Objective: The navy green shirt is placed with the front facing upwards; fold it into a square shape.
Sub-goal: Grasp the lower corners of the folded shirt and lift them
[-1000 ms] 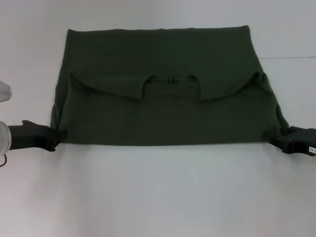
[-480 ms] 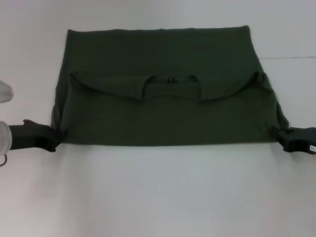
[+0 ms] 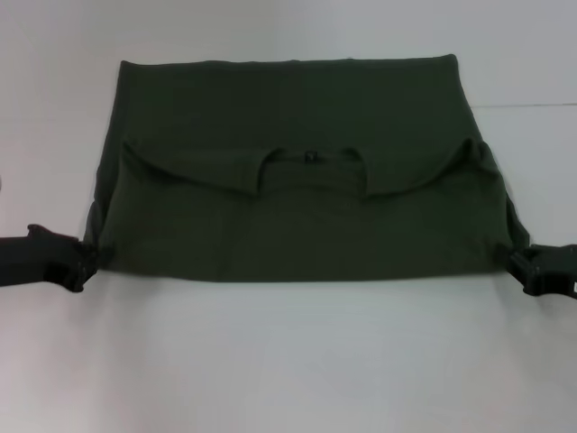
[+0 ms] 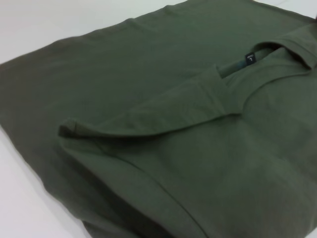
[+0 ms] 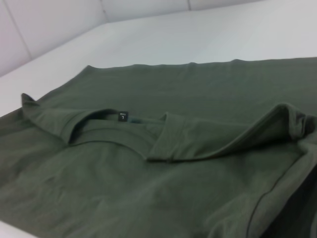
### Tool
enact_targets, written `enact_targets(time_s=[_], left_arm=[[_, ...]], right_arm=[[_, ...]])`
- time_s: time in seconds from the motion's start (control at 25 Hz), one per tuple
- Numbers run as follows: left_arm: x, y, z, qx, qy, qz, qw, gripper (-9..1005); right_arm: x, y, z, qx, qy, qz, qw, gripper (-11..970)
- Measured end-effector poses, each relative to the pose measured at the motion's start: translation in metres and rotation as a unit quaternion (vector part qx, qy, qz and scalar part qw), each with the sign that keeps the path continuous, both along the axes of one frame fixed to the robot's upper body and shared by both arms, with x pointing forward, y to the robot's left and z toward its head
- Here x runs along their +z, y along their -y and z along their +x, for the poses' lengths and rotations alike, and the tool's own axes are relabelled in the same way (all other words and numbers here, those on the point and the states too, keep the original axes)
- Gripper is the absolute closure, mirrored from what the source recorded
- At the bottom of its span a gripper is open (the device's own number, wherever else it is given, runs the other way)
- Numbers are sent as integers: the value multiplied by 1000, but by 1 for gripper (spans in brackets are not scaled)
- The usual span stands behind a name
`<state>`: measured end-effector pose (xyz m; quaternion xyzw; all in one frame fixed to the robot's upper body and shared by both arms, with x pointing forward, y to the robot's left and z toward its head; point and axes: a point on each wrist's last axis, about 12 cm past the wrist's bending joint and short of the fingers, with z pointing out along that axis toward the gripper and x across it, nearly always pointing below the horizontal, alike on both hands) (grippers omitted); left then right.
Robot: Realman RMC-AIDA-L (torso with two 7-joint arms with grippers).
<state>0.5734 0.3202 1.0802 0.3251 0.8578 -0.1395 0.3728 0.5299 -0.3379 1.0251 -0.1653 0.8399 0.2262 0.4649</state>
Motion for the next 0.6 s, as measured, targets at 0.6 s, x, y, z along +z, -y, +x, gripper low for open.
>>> enact_targets(time_s=[0.6], left_arm=[[-12,-18,-51,-41,-19,-34,998,950]], right_arm=[[-3,21,-73,20,89,41,995,908]])
